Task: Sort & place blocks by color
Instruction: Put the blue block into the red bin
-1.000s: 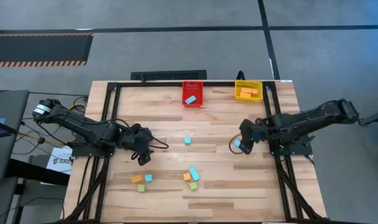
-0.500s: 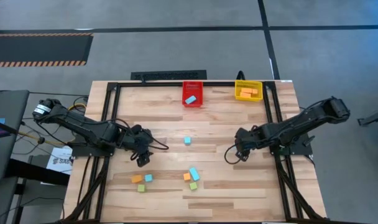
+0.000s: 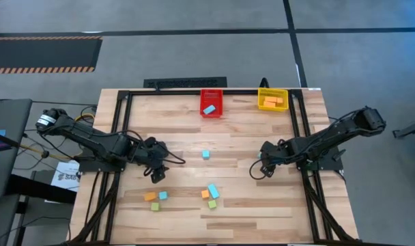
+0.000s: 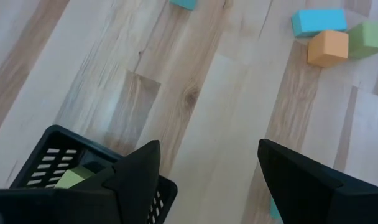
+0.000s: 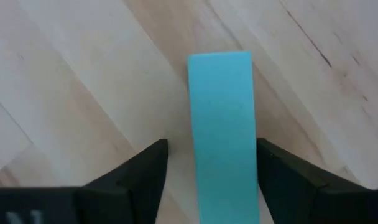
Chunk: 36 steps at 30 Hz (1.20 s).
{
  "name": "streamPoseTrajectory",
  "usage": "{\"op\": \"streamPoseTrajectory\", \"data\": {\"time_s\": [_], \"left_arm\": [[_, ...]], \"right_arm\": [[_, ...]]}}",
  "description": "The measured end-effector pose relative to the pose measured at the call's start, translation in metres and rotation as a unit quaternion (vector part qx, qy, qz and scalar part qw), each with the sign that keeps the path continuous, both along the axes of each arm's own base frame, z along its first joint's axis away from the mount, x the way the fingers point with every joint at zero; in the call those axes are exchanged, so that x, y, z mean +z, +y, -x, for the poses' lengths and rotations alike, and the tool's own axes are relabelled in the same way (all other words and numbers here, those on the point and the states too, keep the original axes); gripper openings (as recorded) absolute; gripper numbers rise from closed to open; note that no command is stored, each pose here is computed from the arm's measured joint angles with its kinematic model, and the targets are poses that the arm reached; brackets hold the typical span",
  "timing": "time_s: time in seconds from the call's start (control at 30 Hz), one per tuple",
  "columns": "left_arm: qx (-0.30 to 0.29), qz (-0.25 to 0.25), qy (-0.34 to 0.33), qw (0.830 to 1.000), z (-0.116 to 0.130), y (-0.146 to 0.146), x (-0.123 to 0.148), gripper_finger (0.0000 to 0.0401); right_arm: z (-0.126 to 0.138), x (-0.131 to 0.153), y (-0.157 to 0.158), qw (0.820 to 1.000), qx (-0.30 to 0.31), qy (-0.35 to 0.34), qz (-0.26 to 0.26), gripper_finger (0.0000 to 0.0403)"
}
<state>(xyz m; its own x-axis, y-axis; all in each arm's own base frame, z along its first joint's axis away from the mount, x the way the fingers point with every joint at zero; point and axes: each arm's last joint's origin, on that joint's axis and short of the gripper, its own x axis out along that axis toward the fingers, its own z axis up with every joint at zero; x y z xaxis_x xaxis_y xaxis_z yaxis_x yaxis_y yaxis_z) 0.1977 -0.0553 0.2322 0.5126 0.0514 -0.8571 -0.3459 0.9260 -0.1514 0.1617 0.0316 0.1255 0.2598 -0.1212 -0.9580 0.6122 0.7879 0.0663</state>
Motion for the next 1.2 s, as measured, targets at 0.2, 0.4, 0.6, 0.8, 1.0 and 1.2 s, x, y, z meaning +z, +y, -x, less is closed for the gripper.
{"op": "streamPoseTrajectory", "data": {"time_s": [0.2, 0.4, 0.6, 0.8, 1.0, 1.2], "left_arm": [[0.014, -0.009, -0.02, 1.0, -0.003, 0.0, 0.002, 0.0258], [0.084, -0.034, -0.072, 0.993, -0.008, 0.003, 0.006, 0.0258], [0.118, -0.043, -0.131, 0.983, -0.015, 0.003, 0.012, 0.0258], [0.114, -0.041, -0.142, 0.982, -0.017, 0.002, 0.014, 0.0258], [0.114, -0.041, -0.141, 0.982, -0.017, 0.002, 0.014, 0.0258], [0.121, -0.028, -0.143, 0.982, -0.017, 0.002, 0.014, 0.0258]], "right_arm": [[-0.007, 0.007, 0.0, 1.0, -0.005, -0.017, 0.007, 0.0116], [-0.036, 0.031, -0.004, 0.992, 0.009, -0.128, 0.005, 0.0104], [-0.076, 0.056, -0.032, 0.941, -0.002, -0.337, 0.036, 0.0104], [-0.108, 0.073, -0.091, 0.911, -0.033, -0.406, 0.071, 0.0104], [-0.154, 0.088, -0.156, 0.922, -0.005, -0.374, 0.102, 0.0104], [-0.18, 0.078, -0.228, 0.949, -0.097, -0.293, 0.061, 0.0104]]}}
